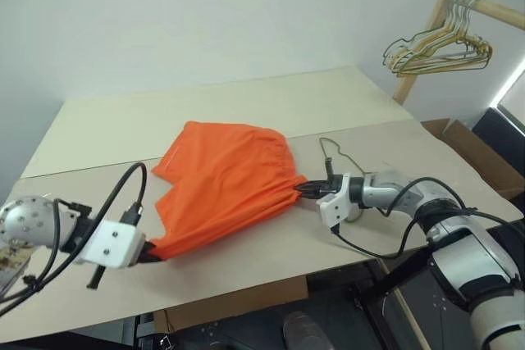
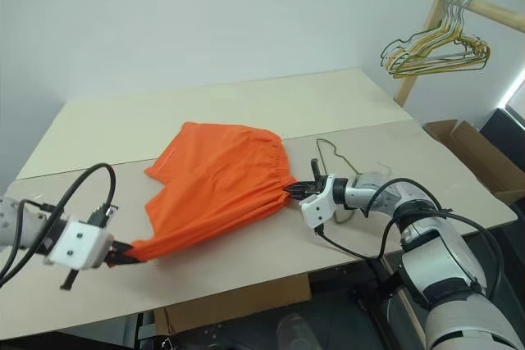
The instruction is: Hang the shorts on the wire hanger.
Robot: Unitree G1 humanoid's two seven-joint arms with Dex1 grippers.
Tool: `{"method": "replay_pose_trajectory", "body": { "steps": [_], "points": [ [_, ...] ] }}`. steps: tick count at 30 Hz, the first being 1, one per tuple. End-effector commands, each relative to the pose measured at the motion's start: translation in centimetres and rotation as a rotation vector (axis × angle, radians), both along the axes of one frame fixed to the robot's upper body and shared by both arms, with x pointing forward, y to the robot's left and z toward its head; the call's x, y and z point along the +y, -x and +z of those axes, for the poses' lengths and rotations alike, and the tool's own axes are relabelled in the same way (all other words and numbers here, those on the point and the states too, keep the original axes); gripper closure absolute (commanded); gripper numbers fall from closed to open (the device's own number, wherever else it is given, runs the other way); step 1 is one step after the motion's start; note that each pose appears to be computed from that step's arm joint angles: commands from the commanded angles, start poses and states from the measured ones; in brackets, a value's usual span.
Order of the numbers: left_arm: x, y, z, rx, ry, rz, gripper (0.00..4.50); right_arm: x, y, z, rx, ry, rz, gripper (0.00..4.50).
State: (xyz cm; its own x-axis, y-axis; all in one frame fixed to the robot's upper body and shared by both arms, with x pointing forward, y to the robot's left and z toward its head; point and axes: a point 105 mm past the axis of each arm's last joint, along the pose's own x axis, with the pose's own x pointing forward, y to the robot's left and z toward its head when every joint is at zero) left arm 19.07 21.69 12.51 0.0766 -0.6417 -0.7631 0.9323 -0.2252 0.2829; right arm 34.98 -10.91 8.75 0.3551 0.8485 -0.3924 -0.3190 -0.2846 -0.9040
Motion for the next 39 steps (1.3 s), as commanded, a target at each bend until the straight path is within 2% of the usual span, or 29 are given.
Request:
{"method": "replay_pose_trajectory", "body": {
  "steps": [1, 5, 11, 13, 16, 18, 19, 23, 25, 27, 28, 32, 35, 37, 39],
  "points": [
    [-0.5, 1.5, 0.3, 0.014, -0.027, 0.005, 4.47, -3.3, -0.9, 0.3, -0.030, 0.042, -0.105, 4.50],
    [-1.0, 2.8, -0.9, 0.014, -0.060, 0.017, 4.47, -4.5, 0.5, -0.2, -0.015, 0.073, -0.059, 4.50],
    [-1.2, 2.1, -1.5, -0.036, -0.096, 0.030, 4.47, -5.6, 2.6, -0.4, 0.037, 0.089, 0.004, 4.50],
    [-1.3, 2.2, -1.6, -0.019, -0.092, 0.028, 4.50, -5.9, 3.2, -0.8, 0.075, 0.108, 0.015, 3.81],
    [-1.3, 2.3, -1.7, -0.010, -0.085, 0.010, 3.80, -6.2, 3.9, -0.9, 0.109, 0.121, 0.026, 2.92],
    [-0.6, 3.1, -1.9, 0.042, -0.098, -0.025, 3.08, -6.2, 4.6, -1.0, 0.134, 0.112, 0.043, 2.14],
    [-0.3, 3.5, -1.9, 0.057, -0.102, -0.040, 2.86, -6.1, 5.0, -1.1, 0.148, 0.102, 0.051, 1.91],
    [0.7, 4.3, -1.4, 0.065, -0.111, -0.066, 1.53, -6.4, 6.4, -0.9, 0.196, 0.073, 0.041, 0.51],
    [1.5, 4.6, -0.5, 0.064, -0.098, -0.045, 0.89, -7.3, 6.7, 0.0, 0.239, -0.001, -0.050, 0.00],
    [2.4, 4.5, 1.0, 0.056, -0.065, 0.011, 0.19, -8.6, 6.6, 1.5, 0.300, -0.131, -0.193, 0.00],
    [2.7, 4.2, 1.7, 0.047, -0.037, 0.050, 0.01, -9.4, 6.5, 2.3, 0.347, -0.199, -0.278, 0.00],
    [3.0, 2.0, 4.4, 0.001, 0.140, 0.221, 0.01, -11.7, 6.0, 5.1, 0.510, -0.455, -0.541, 0.00],
    [0.9, -1.0, 7.1, -0.035, 0.427, 0.348, 0.01, -13.9, 5.0, 5.8, 0.600, -0.590, -0.784, 0.00],
    [-1.2, -3.2, 8.7, -0.052, 0.609, 0.393, 0.01, -14.9, 4.3, 5.1, 0.648, -0.592, -0.969, 0.00],
    [-2.7, -4.5, 9.5, -0.027, 0.696, 0.417, 0.01, -15.0, 4.0, 4.4, 0.719, -0.591, -1.082, 0.00]
  ]
}}
